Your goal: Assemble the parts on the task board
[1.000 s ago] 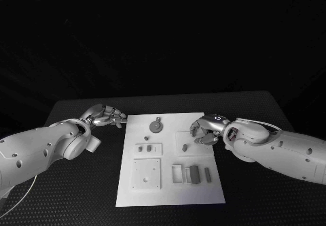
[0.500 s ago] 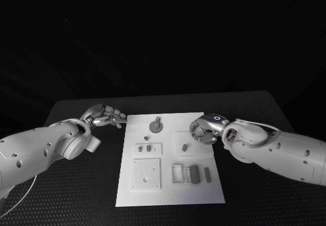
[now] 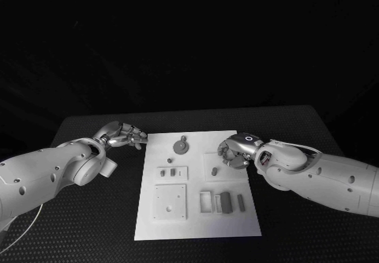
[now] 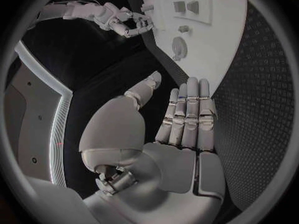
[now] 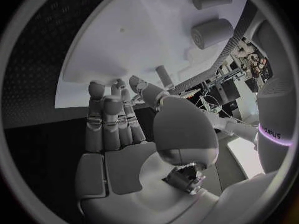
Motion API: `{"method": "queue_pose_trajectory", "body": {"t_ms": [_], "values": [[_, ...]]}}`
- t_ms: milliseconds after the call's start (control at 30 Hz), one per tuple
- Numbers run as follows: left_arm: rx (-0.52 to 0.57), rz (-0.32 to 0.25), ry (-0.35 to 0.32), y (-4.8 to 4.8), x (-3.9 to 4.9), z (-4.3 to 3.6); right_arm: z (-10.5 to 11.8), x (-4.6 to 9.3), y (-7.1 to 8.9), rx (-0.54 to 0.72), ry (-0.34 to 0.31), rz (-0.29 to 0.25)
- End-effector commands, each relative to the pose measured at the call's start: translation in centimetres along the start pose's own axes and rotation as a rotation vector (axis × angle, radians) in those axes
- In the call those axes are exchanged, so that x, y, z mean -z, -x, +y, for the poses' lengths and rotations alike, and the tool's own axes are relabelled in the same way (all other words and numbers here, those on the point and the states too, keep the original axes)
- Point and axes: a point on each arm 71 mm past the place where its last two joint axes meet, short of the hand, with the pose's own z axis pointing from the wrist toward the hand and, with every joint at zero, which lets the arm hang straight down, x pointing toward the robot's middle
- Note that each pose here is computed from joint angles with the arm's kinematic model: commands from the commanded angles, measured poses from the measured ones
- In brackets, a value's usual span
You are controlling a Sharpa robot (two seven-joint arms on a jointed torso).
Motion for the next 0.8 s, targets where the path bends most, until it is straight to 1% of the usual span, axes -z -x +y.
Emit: {"method": "queue_pose_trajectory", "body": {"t_ms": [33,100,333,533,800], "values": [[0.007,0.016,-0.004,-0.2,-0.05,-0.14,0.09,0.0,-0.34,0.024,0.002,0.006],[0.008,0.018,-0.004,-0.23,-0.06,-0.15,0.13,-0.08,-0.34,0.027,0.002,0.002],[0.009,0.021,-0.004,-0.35,-0.1,-0.2,-0.07,-0.36,-0.67,0.057,-0.012,0.018],[0.01,0.027,0.001,-0.42,-0.11,-0.18,-0.43,-0.22,-1.18,0.09,-0.033,0.055],[0.011,0.033,0.001,-0.49,-0.15,-0.19,-0.57,-0.12,-1.26,0.099,-0.037,0.055]]}}
